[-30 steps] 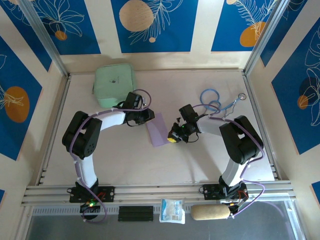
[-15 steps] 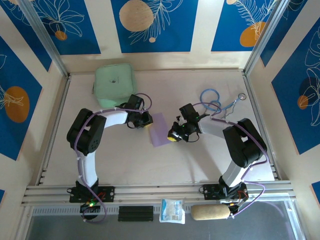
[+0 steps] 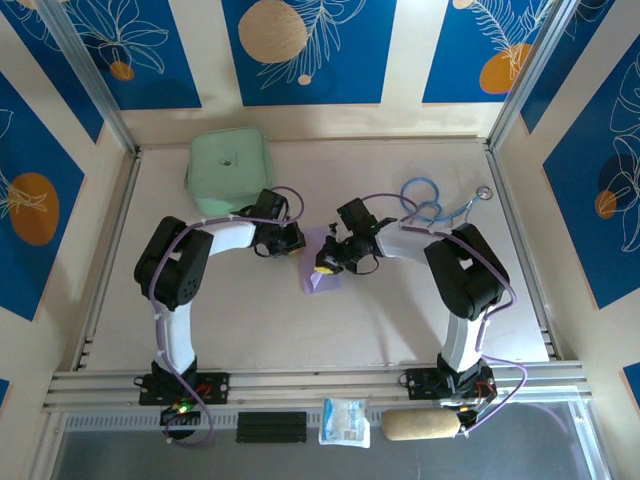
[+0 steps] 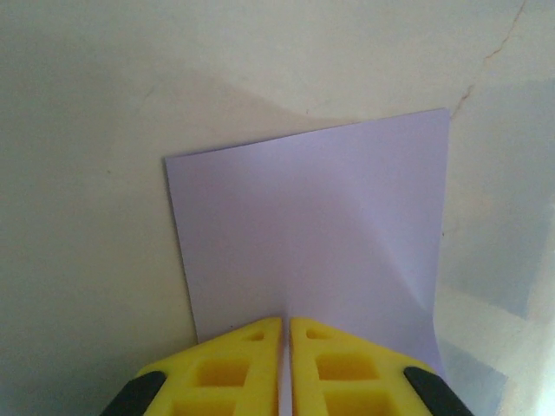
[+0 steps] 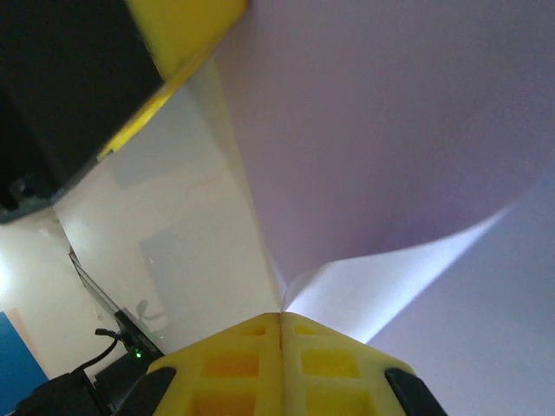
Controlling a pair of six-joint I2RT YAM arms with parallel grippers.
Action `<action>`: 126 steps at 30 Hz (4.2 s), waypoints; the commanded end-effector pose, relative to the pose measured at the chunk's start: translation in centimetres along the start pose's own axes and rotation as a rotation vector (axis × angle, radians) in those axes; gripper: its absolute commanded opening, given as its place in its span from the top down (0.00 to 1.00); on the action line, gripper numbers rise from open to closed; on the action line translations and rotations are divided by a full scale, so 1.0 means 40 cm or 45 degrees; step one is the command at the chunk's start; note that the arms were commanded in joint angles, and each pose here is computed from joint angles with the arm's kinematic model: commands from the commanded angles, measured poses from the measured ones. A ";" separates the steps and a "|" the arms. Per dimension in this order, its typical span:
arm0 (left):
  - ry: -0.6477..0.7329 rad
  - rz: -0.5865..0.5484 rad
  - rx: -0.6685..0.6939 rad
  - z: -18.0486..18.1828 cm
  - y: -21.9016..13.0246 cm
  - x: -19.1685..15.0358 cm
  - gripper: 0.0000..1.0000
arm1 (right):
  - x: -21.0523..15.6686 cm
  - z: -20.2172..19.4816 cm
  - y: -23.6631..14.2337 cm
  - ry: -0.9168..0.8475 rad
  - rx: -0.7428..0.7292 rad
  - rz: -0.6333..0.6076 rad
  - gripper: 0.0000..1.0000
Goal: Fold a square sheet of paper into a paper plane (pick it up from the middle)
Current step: Fold the triangle a second time at the center of the table.
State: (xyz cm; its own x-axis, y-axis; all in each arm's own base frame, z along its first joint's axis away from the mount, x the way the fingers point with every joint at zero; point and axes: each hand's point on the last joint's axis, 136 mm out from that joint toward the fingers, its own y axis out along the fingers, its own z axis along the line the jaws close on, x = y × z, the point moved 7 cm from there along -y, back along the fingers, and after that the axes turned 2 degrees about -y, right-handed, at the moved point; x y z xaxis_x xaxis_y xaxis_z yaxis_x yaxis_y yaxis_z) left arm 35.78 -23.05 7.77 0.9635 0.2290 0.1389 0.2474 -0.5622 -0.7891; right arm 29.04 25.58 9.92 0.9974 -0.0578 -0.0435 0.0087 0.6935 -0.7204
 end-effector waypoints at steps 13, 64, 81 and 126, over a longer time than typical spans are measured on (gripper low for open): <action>0.057 -0.047 -0.018 -0.010 -0.053 0.048 0.86 | 0.029 0.004 0.048 0.007 -0.015 0.005 1.00; -0.024 0.050 0.080 0.071 0.008 0.022 0.93 | 0.061 0.006 0.086 0.000 -0.020 -0.065 1.00; -0.035 0.053 0.076 0.073 0.010 0.019 0.93 | 0.067 -0.003 0.092 0.020 -0.032 -0.087 1.00; -0.005 -0.053 0.083 0.021 -0.063 0.069 0.90 | 0.055 -0.066 0.108 0.178 -0.134 -0.049 0.78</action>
State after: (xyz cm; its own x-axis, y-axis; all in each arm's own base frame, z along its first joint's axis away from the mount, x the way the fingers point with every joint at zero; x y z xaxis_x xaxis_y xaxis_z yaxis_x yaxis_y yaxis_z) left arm 37.28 -21.19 7.94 0.9606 0.2322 0.1530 0.2579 -0.5382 -0.8024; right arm 31.79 27.80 6.98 0.9884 -0.1454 -0.0433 0.0681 0.6802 -0.7299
